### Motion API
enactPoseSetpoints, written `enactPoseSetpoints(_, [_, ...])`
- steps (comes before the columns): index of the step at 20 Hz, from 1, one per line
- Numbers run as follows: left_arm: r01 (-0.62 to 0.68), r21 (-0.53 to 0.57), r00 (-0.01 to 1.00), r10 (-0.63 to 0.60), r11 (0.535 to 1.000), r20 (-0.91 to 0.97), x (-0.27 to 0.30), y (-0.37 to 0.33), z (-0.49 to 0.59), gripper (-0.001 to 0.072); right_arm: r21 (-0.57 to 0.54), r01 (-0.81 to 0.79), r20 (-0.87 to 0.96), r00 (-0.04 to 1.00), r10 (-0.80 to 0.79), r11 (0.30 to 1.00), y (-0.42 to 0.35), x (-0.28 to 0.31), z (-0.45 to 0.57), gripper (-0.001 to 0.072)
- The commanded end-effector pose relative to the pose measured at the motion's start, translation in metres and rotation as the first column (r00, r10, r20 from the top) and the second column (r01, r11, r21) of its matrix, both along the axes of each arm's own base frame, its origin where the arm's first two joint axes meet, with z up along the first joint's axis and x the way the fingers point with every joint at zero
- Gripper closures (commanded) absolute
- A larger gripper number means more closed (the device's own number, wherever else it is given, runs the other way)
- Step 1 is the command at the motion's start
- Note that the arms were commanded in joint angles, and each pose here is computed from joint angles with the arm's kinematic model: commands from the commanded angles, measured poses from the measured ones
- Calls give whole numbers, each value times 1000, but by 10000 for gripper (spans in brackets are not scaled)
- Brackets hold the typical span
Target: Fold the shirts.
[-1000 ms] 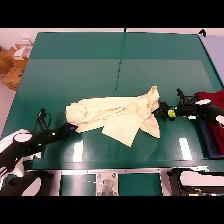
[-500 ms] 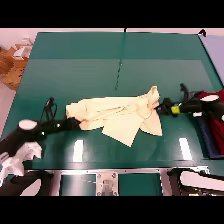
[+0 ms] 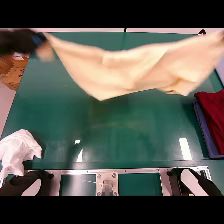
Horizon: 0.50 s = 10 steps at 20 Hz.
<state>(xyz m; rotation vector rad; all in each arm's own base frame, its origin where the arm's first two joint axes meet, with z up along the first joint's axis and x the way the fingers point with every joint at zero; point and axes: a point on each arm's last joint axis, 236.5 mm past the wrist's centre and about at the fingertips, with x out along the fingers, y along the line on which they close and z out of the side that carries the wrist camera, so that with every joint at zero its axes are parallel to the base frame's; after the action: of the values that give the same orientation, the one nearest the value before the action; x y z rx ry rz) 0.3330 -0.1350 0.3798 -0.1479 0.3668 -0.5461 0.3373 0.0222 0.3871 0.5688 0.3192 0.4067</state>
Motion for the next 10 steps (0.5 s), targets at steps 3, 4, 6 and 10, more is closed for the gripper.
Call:
enactPoseSetpoints(3, [-101, -8, 925, 97, 995, 367, -87, 28, 153, 685, -112, 195, 437, 890, -128, 974, 34, -99, 166, 700])
enactPoseSetpoints(4, [-98, -12, 917, 95, 995, 388, -95, 28, 161, 685, -125, 215, 490, 862, -129, 968, 41, -111, 183, 700])
enactPoseSetpoints(6, [-101, -10, 900, 96, 995, 424, -109, 29, 170, 684, -132, 261, 567, 811, -143, 956, 47, -127, 206, 700])
enactPoseSetpoints(10, [-140, 82, 937, 105, 987, 333, -96, 38, 136, 685, -171, 270, 449, 878, -169, 948, 31, -107, 170, 700])
